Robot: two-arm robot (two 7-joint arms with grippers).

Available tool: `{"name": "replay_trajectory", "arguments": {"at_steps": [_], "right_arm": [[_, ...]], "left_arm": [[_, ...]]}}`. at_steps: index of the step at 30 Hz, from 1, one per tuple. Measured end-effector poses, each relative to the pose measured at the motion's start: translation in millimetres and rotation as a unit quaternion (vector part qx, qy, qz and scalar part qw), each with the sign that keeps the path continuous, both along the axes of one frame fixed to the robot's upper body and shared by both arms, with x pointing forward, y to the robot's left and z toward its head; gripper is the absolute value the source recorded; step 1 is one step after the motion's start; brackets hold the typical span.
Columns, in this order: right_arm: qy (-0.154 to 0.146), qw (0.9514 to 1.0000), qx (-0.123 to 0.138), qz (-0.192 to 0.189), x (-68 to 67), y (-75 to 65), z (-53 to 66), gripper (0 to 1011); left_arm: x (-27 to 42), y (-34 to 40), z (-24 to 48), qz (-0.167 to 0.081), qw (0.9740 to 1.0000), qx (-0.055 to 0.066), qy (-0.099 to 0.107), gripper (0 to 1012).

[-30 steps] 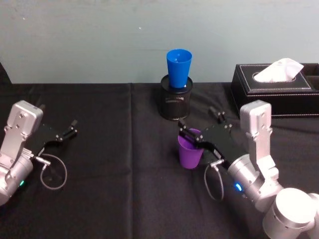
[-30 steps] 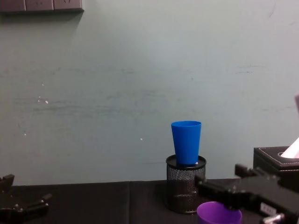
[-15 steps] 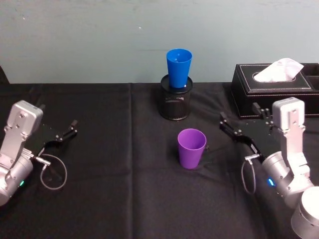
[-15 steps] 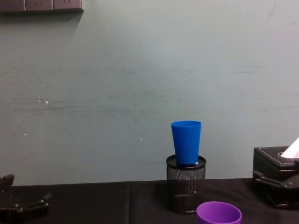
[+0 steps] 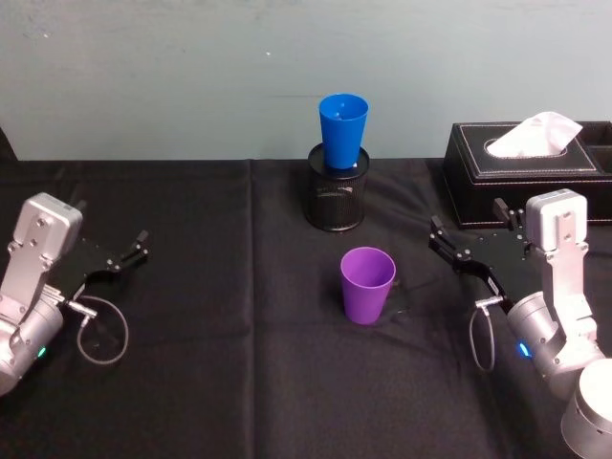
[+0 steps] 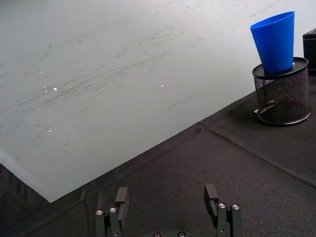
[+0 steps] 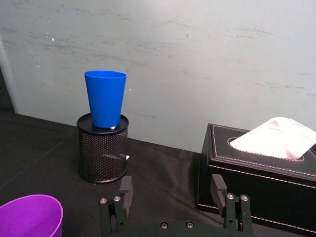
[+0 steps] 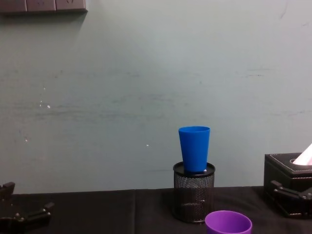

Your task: Pick up one cup with a gripper and tap it against the other cup.

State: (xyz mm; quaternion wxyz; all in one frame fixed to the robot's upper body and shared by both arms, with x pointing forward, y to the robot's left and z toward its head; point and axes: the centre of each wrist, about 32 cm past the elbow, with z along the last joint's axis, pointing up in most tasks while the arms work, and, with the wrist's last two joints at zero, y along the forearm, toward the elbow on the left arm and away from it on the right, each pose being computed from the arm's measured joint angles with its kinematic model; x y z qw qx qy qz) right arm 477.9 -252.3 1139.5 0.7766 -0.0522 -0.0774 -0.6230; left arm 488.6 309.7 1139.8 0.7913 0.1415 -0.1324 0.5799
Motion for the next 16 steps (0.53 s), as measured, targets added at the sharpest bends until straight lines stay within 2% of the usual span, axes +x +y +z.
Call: {"name": "replay_trajectory", "arguments": {"at_steps": [16], "right_arm": [[0.0,1.0,0.002,0.001,-0.3,0.3,0.5,1003]], "left_arm": [[0.0,0.0,0.0,0.0,1.0,0.0,0.0,1000]]}}
